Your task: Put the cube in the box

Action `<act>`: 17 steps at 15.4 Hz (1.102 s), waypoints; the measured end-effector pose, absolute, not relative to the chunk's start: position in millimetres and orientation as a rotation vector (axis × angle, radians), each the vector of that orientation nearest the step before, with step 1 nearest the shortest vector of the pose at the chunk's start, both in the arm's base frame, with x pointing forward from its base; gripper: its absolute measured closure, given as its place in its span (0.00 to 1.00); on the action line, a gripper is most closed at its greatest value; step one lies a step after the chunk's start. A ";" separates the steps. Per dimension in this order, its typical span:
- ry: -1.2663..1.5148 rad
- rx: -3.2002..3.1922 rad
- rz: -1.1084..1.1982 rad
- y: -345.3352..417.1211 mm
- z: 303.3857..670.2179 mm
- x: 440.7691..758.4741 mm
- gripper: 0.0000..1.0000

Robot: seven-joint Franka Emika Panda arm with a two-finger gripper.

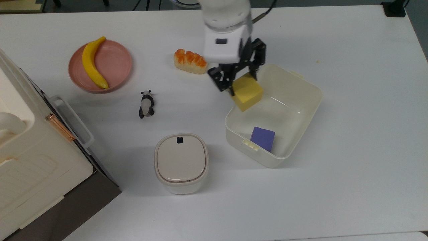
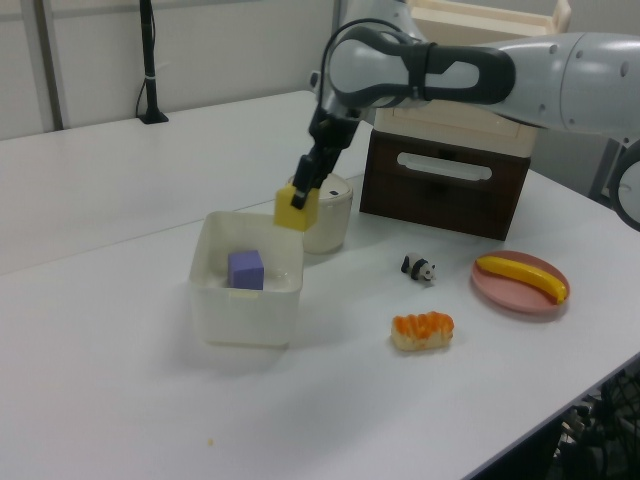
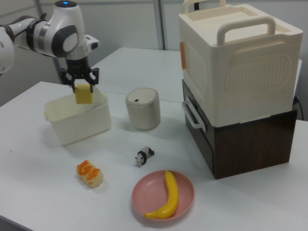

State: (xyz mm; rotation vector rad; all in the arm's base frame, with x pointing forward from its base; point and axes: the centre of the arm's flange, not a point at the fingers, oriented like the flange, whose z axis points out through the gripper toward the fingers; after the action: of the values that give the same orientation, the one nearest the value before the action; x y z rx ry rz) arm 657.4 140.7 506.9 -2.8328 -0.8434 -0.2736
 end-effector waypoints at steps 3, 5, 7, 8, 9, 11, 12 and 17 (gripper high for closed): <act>-0.842 -2.825 -0.270 176.4 493.8 655.9 0.25; -0.824 -2.826 -0.268 190.8 480.6 658.1 0.06; -0.814 -2.827 -0.264 195.1 473.7 660.1 0.00; -0.788 -2.833 -0.266 194.4 474.7 660.8 0.00; -0.746 -2.843 -0.270 193.0 477.5 661.6 0.00; -0.630 -2.868 -0.277 186.9 483.9 663.5 0.00; -0.541 -2.892 -0.274 176.4 487.0 665.3 0.00; -0.134 -3.088 -0.028 118.5 488.4 653.5 0.00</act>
State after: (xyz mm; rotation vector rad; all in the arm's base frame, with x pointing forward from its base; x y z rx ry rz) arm 653.5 118.5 488.4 -3.0876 -0.1345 -0.0275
